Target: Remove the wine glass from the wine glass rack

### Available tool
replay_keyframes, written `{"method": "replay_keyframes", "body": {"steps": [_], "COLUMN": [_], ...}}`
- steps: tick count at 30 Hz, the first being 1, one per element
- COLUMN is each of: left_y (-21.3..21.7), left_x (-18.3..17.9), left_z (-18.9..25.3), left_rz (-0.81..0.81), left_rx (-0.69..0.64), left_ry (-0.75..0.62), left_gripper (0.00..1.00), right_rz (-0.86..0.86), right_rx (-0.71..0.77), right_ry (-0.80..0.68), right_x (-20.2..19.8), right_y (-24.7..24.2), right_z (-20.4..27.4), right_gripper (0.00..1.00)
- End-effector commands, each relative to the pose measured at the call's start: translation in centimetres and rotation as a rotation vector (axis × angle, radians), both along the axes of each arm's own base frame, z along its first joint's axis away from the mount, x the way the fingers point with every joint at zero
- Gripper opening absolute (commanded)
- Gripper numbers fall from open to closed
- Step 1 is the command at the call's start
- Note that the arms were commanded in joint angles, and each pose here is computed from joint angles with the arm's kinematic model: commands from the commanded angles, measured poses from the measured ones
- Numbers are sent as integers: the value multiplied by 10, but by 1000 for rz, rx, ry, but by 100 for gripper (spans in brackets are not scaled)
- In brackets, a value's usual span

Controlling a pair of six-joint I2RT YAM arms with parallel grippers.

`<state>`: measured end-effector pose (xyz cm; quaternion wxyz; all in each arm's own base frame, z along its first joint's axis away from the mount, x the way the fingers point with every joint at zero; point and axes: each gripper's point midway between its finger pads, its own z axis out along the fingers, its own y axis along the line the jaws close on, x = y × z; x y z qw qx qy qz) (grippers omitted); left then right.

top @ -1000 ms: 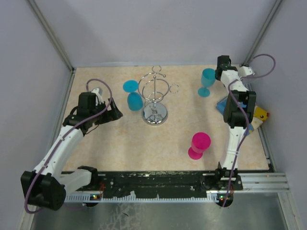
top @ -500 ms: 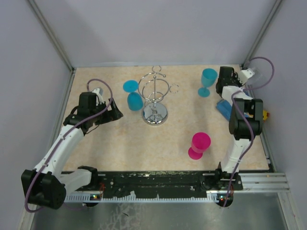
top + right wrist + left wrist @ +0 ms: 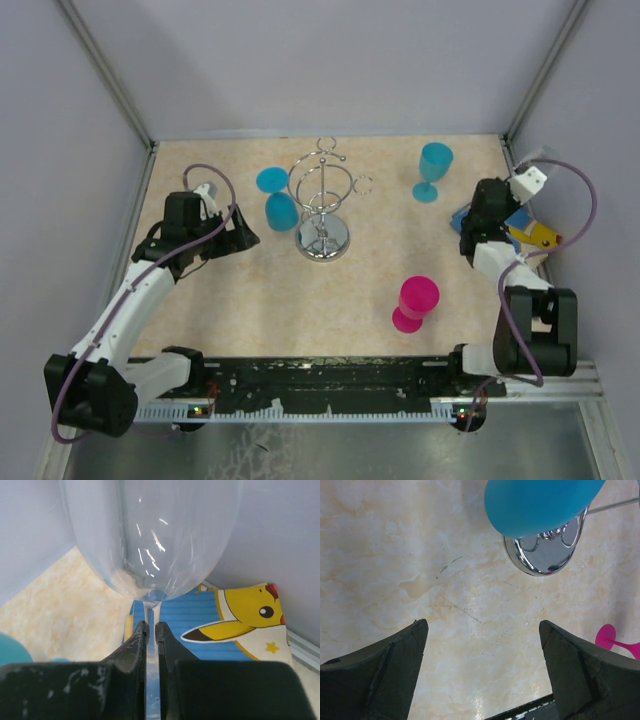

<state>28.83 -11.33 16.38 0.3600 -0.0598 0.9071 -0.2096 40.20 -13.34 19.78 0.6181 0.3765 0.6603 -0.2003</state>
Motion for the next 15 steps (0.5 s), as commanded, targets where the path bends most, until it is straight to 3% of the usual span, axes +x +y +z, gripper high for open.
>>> {"method": "replay_keyframes", "body": {"steps": [1, 7, 15], "left_y": [-8, -9, -6], "left_x": [1, 0, 0], "left_z": [8, 8, 7], "left_rz": [-39, -46, -39], "left_rx": [-36, -43, -32], "left_ry": [-35, -39, -44], "left_gripper": [98, 97, 97], "right_rz": [176, 390, 600], "right_rx": [-96, -230, -272], "right_ry": [-160, -180, -153], "right_x": [-4, -6, 17], "right_y": [20, 49, 82], "right_z": [47, 48, 35], "right_gripper": [0, 0, 0]}}
